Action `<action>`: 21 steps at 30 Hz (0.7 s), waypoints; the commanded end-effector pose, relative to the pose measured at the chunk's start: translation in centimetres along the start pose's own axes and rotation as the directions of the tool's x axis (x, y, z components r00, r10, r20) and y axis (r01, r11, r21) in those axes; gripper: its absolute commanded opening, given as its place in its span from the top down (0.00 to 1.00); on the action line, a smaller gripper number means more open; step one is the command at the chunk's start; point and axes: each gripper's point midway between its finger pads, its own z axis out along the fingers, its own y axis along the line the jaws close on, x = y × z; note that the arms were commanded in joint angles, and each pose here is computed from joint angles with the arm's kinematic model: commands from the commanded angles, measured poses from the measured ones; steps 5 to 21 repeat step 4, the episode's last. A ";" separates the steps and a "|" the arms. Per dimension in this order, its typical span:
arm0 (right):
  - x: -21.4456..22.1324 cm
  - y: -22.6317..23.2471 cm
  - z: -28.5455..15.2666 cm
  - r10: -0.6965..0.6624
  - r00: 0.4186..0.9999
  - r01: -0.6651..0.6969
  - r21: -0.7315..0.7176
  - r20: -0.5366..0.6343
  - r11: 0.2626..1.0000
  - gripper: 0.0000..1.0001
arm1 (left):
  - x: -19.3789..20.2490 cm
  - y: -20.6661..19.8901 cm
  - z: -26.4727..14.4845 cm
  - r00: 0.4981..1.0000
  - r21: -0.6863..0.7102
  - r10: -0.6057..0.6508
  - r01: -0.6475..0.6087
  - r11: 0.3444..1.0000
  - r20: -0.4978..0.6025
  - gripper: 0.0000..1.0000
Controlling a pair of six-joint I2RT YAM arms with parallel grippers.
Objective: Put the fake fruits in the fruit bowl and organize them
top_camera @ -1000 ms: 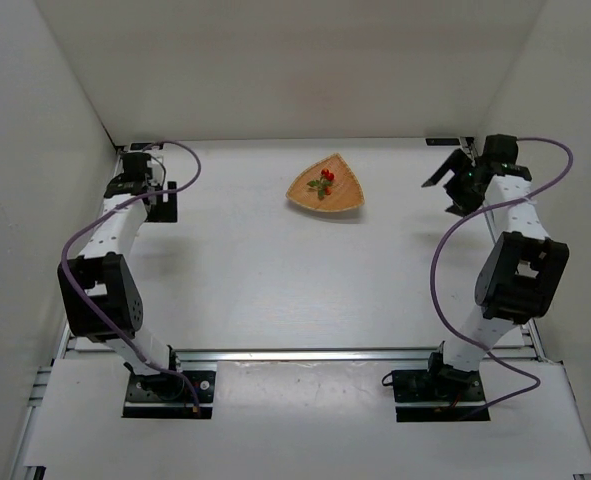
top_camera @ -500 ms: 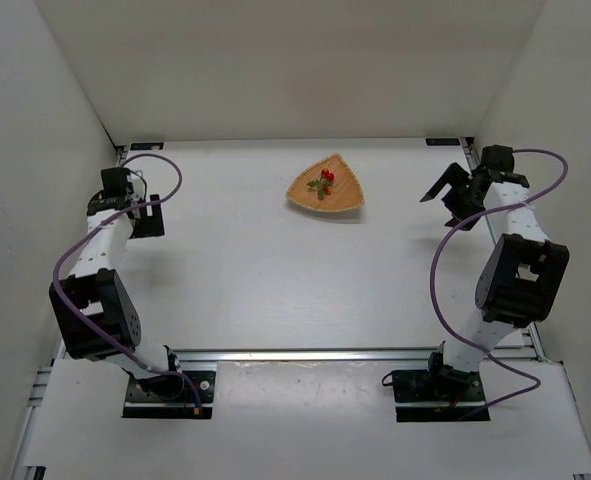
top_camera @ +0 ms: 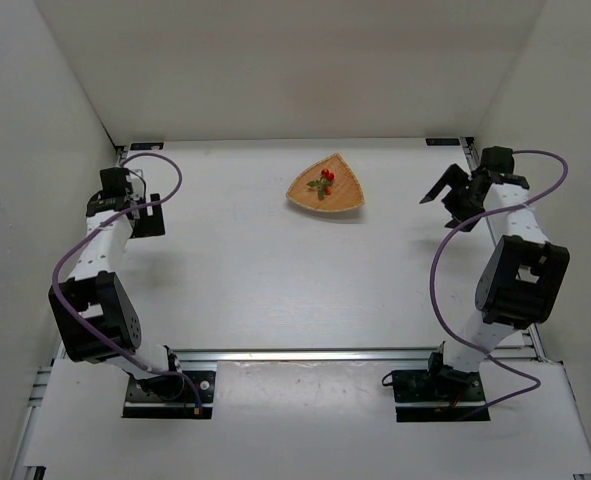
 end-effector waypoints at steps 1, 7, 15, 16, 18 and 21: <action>-0.4 0.9 -1.7 -0.030 0.999 0.032 -0.035 0.040 0.999 0.02 | -0.9 -0.1 -1.3 0.998 0.013 -0.022 0.022 1.000 0.055 0.00; -0.6 1.4 -1.8 -0.038 0.998 0.041 -0.062 0.056 0.997 0.02 | -0.9 -0.1 -1.3 0.998 0.013 -0.022 0.022 1.000 0.055 0.00; -0.6 1.4 -1.8 -0.038 0.998 0.041 -0.062 0.056 0.997 0.02 | -0.9 -0.1 -1.3 0.998 0.013 -0.022 0.022 1.000 0.055 0.00; -0.6 1.4 -1.8 -0.038 0.998 0.041 -0.062 0.056 0.997 0.02 | -0.9 -0.1 -1.3 0.998 0.013 -0.022 0.022 1.000 0.055 0.00; -0.6 1.4 -1.8 -0.038 0.998 0.041 -0.062 0.056 0.997 0.02 | -0.9 -0.1 -1.3 0.998 0.013 -0.022 0.022 1.000 0.055 0.00; -0.6 1.4 -1.8 -0.038 0.998 0.041 -0.062 0.056 0.997 0.02 | -0.9 -0.1 -1.3 0.998 0.013 -0.022 0.022 1.000 0.055 0.00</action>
